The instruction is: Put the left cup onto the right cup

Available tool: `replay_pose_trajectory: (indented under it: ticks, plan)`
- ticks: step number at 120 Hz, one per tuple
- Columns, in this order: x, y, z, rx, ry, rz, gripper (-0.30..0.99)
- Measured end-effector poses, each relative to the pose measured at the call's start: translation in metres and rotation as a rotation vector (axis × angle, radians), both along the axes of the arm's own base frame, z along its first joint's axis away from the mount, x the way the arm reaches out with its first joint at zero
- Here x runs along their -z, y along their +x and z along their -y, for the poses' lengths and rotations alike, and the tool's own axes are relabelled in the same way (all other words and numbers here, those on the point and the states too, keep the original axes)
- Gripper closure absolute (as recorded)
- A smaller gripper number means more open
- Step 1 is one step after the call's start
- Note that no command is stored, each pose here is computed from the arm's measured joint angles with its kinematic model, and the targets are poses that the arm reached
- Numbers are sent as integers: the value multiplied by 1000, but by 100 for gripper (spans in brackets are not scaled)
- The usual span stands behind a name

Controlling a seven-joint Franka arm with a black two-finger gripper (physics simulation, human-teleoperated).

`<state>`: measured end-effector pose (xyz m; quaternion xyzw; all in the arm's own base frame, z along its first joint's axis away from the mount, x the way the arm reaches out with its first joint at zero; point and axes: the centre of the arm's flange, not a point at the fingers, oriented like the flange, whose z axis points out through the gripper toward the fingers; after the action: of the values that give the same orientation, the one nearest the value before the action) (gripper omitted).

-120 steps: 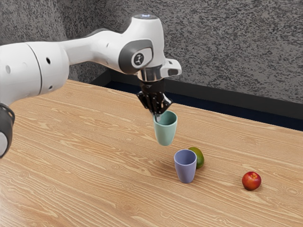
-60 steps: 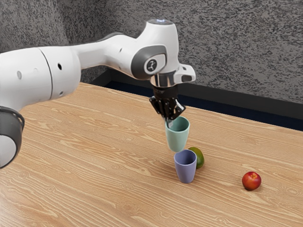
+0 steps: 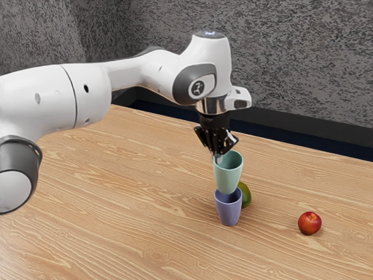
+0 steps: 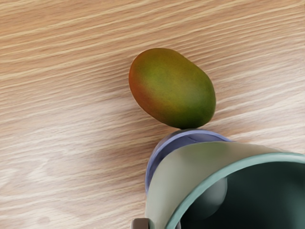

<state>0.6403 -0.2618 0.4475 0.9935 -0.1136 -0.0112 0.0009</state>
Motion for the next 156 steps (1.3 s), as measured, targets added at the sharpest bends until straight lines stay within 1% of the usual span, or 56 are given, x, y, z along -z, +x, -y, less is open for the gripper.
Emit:
replay_pose_trajectory:
  ticks: [32,63,156]
  plan:
    - [12,5,5,3,5,-9,79]
    - [14,2,10,10,6,-11,79]
    - [32,5,8,0,5,-23,77]
